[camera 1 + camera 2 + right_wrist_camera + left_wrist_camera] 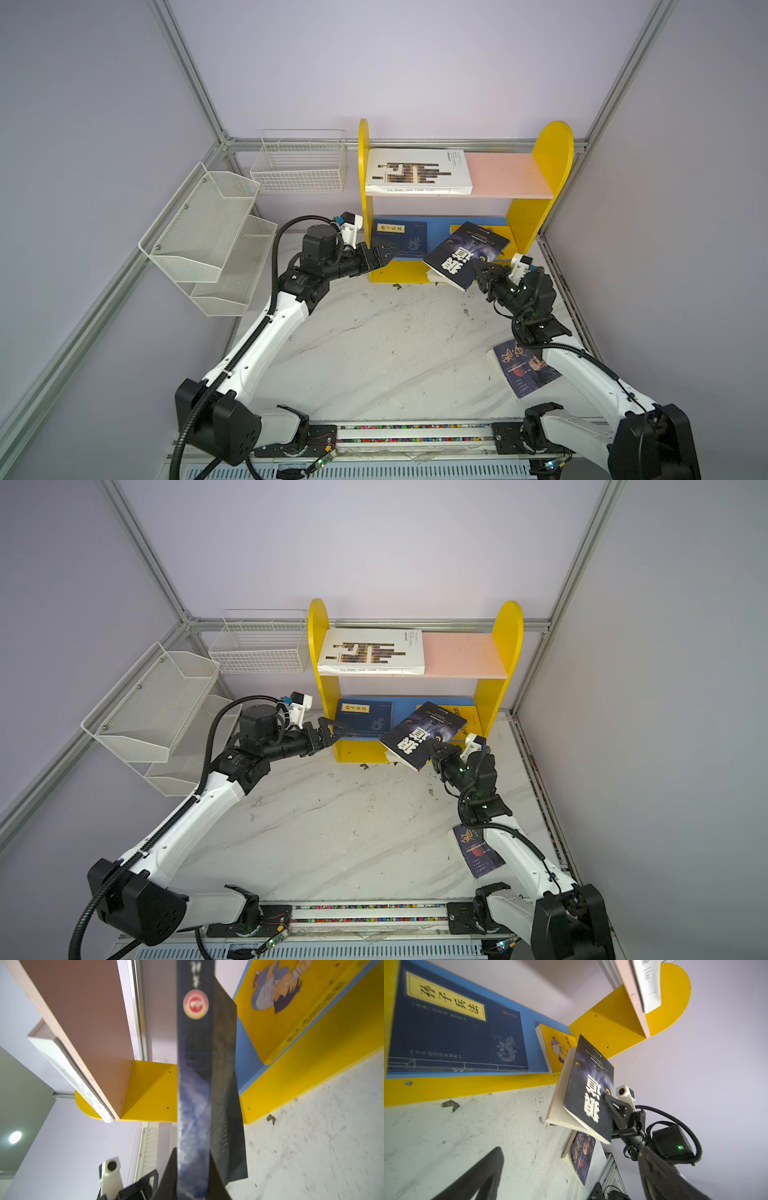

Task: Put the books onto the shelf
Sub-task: 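Insert the wolf-eye book onto the blue tier with the right gripper while left gripper releases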

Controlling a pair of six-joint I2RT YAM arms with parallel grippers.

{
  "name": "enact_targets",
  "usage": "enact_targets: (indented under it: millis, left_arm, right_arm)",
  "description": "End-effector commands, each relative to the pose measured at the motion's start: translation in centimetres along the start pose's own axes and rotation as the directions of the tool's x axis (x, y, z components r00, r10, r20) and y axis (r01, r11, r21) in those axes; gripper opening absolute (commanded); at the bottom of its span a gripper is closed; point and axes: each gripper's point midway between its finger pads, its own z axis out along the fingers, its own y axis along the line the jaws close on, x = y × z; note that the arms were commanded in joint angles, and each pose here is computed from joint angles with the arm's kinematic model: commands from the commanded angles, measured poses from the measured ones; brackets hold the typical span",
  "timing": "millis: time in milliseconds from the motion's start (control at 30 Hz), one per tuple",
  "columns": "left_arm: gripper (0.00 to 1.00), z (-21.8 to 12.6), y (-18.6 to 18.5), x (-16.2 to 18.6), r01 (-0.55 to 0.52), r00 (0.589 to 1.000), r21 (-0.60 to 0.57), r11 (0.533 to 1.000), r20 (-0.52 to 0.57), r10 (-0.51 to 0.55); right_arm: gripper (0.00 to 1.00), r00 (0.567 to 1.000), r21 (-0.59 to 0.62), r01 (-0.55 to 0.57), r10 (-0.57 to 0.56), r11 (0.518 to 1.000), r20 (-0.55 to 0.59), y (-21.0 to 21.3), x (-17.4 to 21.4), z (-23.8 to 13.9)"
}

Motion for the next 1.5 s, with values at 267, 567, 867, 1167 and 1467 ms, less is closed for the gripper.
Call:
enact_targets:
  millis: [267, 567, 867, 1167, 1467]
  left_arm:
    - [1.00, -3.5, 2.2, -0.7, -0.027, 0.993, -0.123, 0.992, 0.108, 0.040]
    - [1.00, -3.3, 2.8, -1.0, -0.021, 0.994, -0.116, 0.993, 0.105, 0.033]
    - [1.00, -2.1, 3.2, -1.4, -0.009, 0.997, -0.091, 0.996, 0.071, 0.016]
    - [1.00, -1.6, 3.5, -1.3, -0.006, 0.999, -0.083, 0.997, 0.049, 0.010]
    - [1.00, -1.3, 3.9, -1.6, -0.012, 0.999, -0.074, 0.997, 0.040, 0.015]
  right_arm:
    - [0.00, 0.961, -0.270, 0.031, 0.045, 0.962, 0.273, 9.1, -6.9, 5.0]
    - [0.00, 0.835, -0.153, 0.060, 0.034, 0.986, 0.549, 4.7, -11.5, 4.9]
    - [0.00, 0.850, -0.068, -0.074, 0.099, 0.995, 0.518, -3.3, -10.5, 6.5]
    - [0.06, 0.807, 0.123, -0.182, 0.077, 0.976, 0.586, -8.1, -10.5, 5.2]
    - [0.31, 0.822, 0.157, -0.212, 0.089, 0.965, 0.563, -9.5, -9.8, 5.4]
